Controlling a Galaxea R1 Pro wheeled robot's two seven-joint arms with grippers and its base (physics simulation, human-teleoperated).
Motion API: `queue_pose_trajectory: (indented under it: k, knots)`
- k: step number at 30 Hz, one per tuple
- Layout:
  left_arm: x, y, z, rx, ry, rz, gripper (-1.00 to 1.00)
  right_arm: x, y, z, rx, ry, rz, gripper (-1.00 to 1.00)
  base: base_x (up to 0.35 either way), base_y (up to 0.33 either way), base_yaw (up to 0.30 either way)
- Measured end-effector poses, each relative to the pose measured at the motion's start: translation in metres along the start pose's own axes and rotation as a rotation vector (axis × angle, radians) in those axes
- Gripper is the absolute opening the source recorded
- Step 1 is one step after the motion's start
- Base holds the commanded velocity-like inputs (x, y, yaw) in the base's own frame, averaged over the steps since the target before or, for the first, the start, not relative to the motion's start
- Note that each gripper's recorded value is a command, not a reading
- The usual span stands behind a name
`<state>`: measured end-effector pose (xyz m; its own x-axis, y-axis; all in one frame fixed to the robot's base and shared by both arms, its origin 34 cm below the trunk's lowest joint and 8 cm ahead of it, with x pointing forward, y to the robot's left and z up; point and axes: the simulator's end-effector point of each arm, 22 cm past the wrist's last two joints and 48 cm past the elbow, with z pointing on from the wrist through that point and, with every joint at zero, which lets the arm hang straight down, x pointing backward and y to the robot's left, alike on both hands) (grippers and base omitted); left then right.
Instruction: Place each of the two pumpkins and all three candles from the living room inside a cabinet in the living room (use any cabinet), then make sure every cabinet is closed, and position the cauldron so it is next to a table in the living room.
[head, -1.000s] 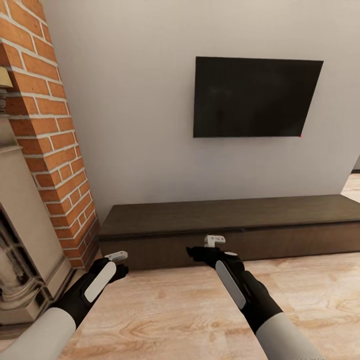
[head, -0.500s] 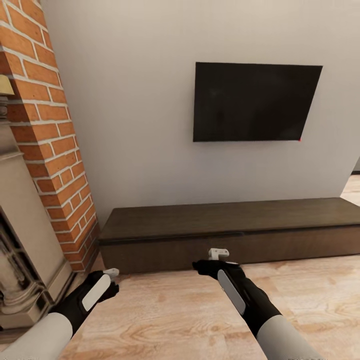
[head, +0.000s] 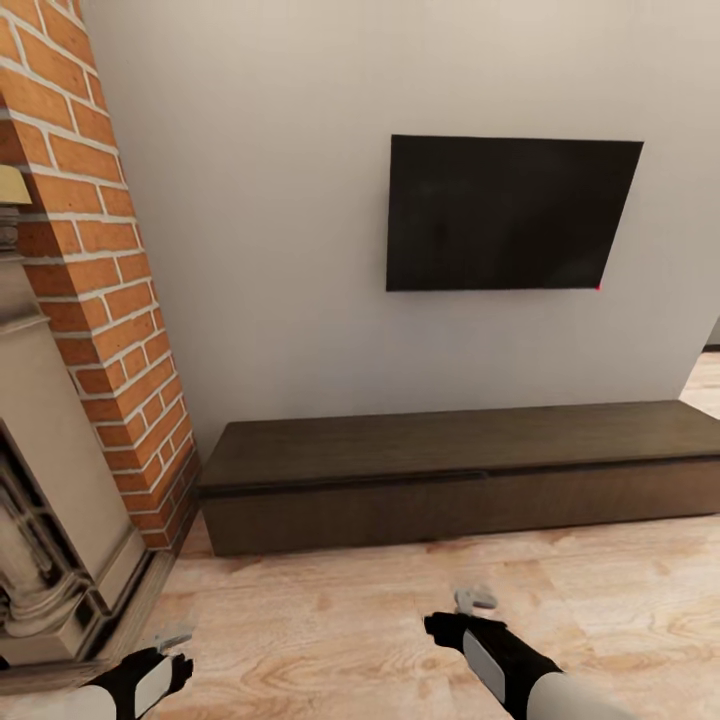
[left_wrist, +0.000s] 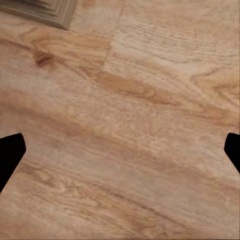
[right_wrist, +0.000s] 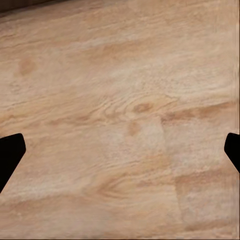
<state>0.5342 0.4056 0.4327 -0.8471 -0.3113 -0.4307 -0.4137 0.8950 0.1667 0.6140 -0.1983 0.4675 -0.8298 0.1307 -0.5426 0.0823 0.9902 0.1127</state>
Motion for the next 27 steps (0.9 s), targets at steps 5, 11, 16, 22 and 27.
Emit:
queue_pose_trajectory:
  k: [5,11,16,22,27]
  knots:
    - [0.057,0.022,0.002,0.0,0.033,0.032,1.0,0.052,-0.038,-0.002,0.049,0.016,0.01,1.0,0.0,0.0,0.0]
    - [0.103,0.044,-0.005,-0.02,0.024,0.107,1.0,0.118,-0.052,-0.018,0.059,0.066,0.02,1.0,0.0,0.0,0.0]
    - [0.139,0.059,-0.014,-0.031,0.046,0.145,1.0,0.147,-0.058,-0.032,0.07,0.061,0.022,1.0,0.0,0.0,0.0]
    - [0.162,0.076,-0.027,-0.043,0.044,0.161,1.0,0.186,-0.067,-0.053,0.089,0.084,0.025,1.0,0.0,0.0,0.0]
    - [0.17,0.085,-0.036,-0.048,0.05,0.193,1.0,0.201,-0.086,-0.068,0.122,0.101,0.02,1.0,0.0,0.0,0.0]
